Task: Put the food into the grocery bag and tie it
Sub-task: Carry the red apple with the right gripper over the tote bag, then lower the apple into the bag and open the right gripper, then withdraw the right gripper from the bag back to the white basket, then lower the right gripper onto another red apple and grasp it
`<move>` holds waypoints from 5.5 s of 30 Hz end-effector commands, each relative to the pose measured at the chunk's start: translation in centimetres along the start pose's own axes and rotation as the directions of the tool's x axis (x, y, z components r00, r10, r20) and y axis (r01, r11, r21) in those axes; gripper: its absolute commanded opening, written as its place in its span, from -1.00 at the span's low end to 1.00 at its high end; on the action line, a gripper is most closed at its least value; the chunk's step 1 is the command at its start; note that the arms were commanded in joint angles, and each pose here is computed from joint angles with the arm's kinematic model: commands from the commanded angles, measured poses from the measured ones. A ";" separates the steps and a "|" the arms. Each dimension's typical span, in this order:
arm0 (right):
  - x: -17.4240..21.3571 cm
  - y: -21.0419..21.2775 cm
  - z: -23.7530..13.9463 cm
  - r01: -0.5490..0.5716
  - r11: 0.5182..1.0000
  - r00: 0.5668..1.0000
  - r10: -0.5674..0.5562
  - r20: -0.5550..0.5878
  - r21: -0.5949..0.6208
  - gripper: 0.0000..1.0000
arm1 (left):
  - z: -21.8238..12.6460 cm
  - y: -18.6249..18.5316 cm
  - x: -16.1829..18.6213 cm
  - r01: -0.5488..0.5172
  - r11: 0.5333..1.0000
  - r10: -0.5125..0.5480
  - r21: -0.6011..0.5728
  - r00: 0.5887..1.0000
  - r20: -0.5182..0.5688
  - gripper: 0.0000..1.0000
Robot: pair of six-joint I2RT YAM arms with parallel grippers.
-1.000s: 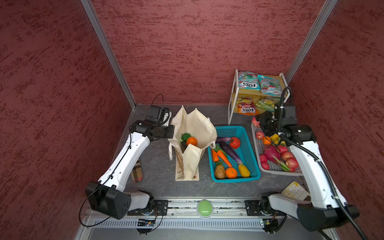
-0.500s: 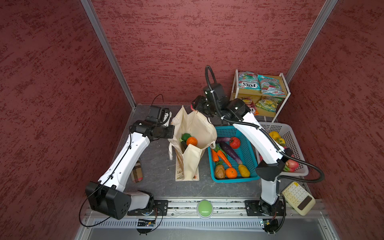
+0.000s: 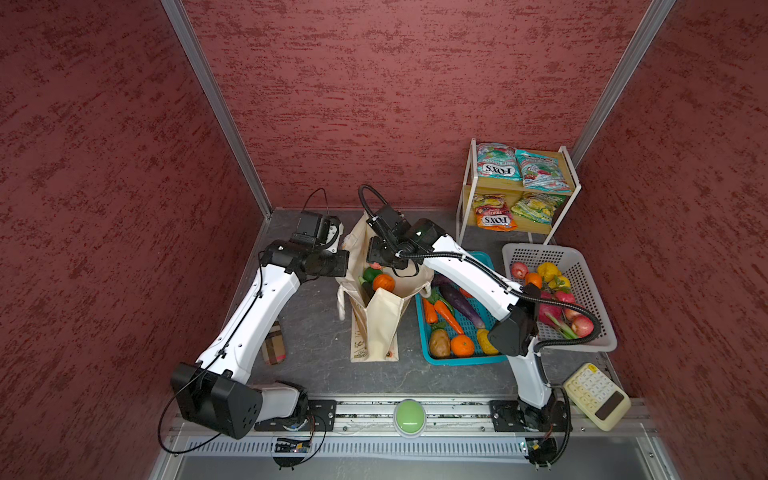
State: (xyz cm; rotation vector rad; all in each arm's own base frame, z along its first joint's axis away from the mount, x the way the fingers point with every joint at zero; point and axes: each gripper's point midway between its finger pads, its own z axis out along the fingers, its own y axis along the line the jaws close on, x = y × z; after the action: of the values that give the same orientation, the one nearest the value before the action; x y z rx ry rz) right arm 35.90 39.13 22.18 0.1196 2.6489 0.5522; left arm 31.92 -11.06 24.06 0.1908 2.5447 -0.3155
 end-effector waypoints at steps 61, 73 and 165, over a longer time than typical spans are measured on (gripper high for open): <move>-9.7 -10.0 -21.1 -0.044 0.895 0.813 -0.227 0.536 0.444 0.98 | -0.1 -0.6 0.5 -0.016 0.999 0.016 0.029 1.000 -0.002 -1.00; -5.2 -24.3 -26.1 -0.440 0.848 0.690 0.110 0.715 0.295 0.82 | 0.2 -0.6 0.7 -0.014 1.000 0.015 0.024 1.000 -0.013 -1.00; 7.5 -58.1 -16.4 -0.796 0.194 0.573 0.547 0.610 0.574 0.73 | 0.6 -1.2 0.8 -0.028 0.999 0.029 0.035 0.999 -0.028 -1.00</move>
State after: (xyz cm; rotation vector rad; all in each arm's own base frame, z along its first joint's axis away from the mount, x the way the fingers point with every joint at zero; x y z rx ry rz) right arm 22.19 -18.62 10.07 1.6254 2.1747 -0.5587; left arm 31.88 -12.07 24.14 0.2239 2.5299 -0.3468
